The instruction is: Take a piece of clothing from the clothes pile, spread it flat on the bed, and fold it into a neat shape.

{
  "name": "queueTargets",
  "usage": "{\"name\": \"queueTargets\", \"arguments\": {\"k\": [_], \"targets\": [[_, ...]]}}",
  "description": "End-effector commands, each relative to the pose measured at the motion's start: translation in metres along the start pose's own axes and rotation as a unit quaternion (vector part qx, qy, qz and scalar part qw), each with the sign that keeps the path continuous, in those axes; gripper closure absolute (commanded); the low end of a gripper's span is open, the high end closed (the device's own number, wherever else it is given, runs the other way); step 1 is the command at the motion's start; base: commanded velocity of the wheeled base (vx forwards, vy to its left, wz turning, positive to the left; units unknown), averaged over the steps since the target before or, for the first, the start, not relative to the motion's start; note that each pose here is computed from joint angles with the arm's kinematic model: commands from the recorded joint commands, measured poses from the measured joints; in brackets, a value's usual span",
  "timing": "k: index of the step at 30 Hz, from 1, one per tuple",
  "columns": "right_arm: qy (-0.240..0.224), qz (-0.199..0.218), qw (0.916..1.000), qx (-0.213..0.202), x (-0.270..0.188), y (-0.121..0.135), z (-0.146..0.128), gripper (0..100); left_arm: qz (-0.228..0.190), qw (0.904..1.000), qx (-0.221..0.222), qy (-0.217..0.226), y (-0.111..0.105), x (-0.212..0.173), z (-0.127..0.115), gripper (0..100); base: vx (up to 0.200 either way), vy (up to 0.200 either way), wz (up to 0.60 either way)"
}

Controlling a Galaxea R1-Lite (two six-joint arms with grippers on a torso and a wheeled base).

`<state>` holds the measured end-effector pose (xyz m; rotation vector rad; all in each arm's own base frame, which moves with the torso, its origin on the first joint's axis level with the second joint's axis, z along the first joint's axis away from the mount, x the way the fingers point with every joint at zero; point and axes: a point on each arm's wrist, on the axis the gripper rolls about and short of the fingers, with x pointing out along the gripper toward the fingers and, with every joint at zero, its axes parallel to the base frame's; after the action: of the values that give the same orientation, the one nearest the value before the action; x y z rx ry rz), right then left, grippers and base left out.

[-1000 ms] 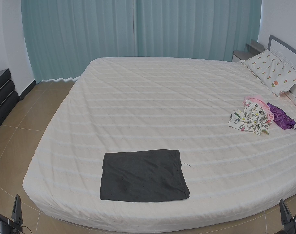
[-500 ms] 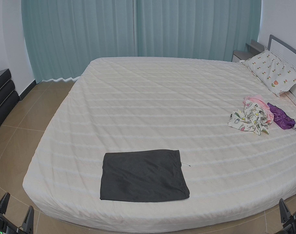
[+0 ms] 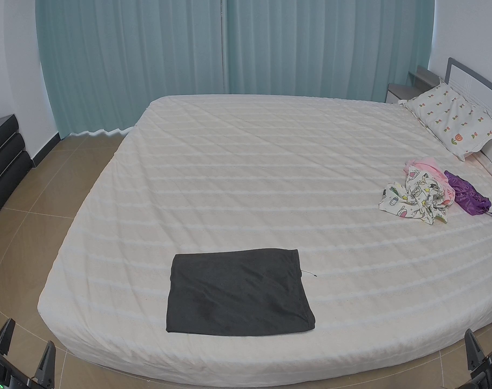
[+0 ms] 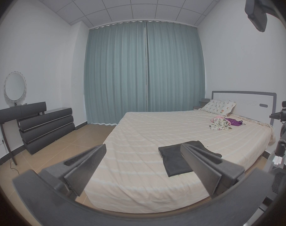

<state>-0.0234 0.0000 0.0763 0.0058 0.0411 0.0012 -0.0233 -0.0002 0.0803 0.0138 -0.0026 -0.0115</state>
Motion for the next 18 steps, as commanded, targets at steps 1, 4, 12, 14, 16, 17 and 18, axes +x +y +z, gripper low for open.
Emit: {"name": "queueTargets", "arguments": {"k": [1,4,12,14,16,17,18], "targets": [[-0.006,0.000,1.0000,0.002,-0.0009,0.0000,-0.0004,0,0.000,1.0000,0.000,0.002,-0.0001,0.0003,-0.0047,0,0.000,0.000,0.00],[-0.006,0.000,1.0000,0.001,-0.0009,0.0000,-0.0004,0,0.000,1.0000,0.000,0.003,-0.0001,0.0003,-0.0048,0,0.000,0.000,0.00],[-0.006,0.002,1.0000,-0.001,-0.0009,-0.0001,-0.0004,0,0.000,1.0000,-0.001,0.002,0.0000,0.0003,-0.0047,0,0.000,0.000,0.00],[-0.006,0.002,1.0000,0.000,-0.0009,-0.0001,-0.0004,0,0.000,1.0000,-0.001,0.002,-0.0001,0.0003,-0.0047,0,0.000,0.000,0.00],[-0.006,0.002,1.0000,0.000,-0.0009,-0.0001,-0.0004,0,0.000,1.0000,-0.001,0.002,-0.0001,0.0003,-0.0047,0,0.000,0.000,0.00],[-0.006,0.002,1.0000,0.000,-0.0009,-0.0001,-0.0004,0,0.000,1.0000,-0.001,0.002,0.0000,0.0003,-0.0047,0,0.000,0.000,0.00],[-0.006,0.002,1.0000,0.000,-0.0009,-0.0001,-0.0004,0,0.000,1.0000,-0.001,0.002,-0.0001,0.0003,-0.0047,0,0.000,0.000,0.00]]}}
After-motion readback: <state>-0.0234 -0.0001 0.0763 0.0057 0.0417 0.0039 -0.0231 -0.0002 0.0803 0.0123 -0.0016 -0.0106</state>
